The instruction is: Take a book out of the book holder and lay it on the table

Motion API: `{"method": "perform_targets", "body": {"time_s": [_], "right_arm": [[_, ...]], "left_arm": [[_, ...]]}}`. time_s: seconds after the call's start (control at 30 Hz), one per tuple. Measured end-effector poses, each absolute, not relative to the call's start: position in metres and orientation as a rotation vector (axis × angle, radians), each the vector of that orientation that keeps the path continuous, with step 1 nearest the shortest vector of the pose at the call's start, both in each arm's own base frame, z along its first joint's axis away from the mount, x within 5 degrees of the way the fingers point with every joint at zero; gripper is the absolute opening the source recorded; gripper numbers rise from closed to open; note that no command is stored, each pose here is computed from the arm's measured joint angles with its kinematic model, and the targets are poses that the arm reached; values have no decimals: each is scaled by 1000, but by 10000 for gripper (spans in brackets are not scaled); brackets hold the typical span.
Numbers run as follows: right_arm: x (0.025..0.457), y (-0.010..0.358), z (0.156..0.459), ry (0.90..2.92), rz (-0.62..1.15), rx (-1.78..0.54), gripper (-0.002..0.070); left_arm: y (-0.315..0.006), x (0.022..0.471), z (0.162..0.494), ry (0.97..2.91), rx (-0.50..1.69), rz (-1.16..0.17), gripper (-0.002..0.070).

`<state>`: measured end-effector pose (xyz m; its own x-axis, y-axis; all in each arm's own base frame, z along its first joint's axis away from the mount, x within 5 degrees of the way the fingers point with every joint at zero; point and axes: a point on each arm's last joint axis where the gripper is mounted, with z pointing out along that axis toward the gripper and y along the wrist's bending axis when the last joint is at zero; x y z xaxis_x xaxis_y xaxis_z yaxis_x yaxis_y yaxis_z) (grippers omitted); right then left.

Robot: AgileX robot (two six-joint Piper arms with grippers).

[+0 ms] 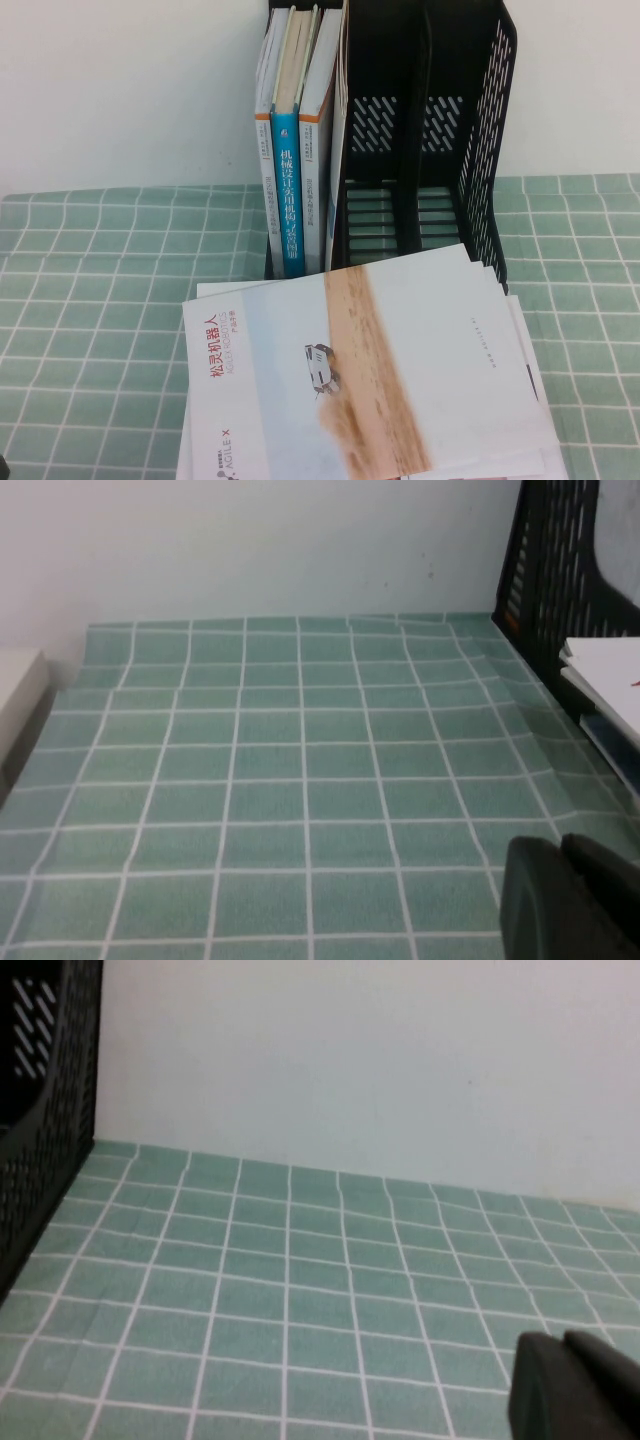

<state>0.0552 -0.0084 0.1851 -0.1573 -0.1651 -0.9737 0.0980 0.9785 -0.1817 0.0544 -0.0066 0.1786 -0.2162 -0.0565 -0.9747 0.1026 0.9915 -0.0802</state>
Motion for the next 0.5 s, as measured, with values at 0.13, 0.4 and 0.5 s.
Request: {"method": "perform_targets", "body": {"time_s": [0.13,0.4,0.5], "right_arm": [[55,-9,183,1741,-232,-47,-2],[54,-10,179,1787,-235,-42,-2],[54,-9,179,1787,-233,-41,-2]], "left_arm": [[-7,54,178,1795,-4,-176,-3],[-7,54,175,1824,-55,-221,-3],[-7,54,175,1822,-57,-223,-3]]}}
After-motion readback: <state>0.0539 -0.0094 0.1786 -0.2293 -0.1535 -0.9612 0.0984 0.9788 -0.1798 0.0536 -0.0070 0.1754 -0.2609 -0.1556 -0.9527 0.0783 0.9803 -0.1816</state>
